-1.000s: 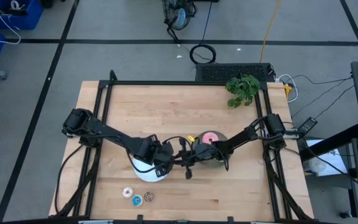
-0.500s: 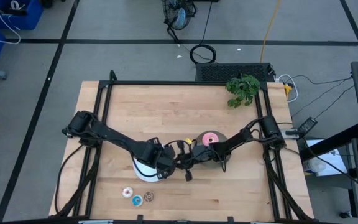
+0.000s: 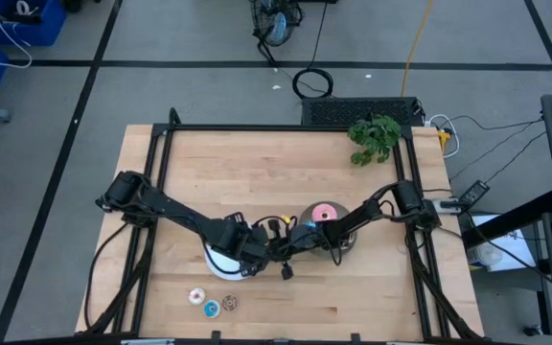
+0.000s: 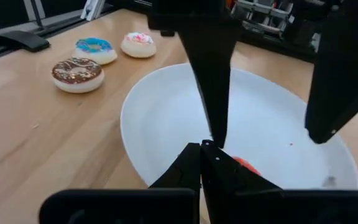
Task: Pick & Place donuts
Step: Put the small brown donut on the white plate
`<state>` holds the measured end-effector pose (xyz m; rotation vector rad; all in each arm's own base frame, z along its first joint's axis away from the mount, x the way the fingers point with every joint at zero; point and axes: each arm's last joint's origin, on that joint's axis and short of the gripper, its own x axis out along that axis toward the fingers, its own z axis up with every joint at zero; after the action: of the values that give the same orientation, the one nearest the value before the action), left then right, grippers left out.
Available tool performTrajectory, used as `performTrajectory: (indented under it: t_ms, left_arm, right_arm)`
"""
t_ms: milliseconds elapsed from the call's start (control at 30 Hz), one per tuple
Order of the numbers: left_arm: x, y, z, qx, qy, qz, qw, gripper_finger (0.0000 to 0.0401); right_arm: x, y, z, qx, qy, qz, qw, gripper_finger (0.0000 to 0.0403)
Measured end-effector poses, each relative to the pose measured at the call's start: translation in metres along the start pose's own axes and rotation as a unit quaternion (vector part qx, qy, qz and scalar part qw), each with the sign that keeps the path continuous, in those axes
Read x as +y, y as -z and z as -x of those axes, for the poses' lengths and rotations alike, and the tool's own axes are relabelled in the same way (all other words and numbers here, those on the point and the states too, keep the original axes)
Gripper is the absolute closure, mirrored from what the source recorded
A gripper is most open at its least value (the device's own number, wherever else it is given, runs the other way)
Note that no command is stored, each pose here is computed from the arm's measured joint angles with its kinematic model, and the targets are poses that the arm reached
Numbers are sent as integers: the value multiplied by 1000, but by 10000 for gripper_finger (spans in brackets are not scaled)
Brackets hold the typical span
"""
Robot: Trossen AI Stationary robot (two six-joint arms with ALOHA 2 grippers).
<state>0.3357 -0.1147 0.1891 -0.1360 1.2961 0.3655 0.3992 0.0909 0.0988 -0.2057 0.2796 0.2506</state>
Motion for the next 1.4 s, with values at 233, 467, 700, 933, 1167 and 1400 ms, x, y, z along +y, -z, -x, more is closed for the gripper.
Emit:
performTrajectory:
  t_ms: [233,467,700,933,1167,1400]
  left_arm:
    - [1,7,11,13,-12,-11,1000,119]
    - [0,26,55,-43,-21,6,999,119]
    - [-6,46,85,-68,9,23,997,119]
    - [-6,57,87,-47,-13,27,998,119]
    - [-8,57,87,-58,-16,19,998,119]
    - [-14,64,90,-63,-7,18,998,119]
  right_arm:
    - [7,-23,18,-4,-12,34,999,403]
    - [11,-50,88,-54,-20,58,997,403]
    - [11,-54,176,-118,0,43,992,403]
    - [14,-51,238,-128,68,26,989,403]
    - [19,-41,270,-158,49,22,986,403]
    - [16,-28,293,-198,59,2,978,403]
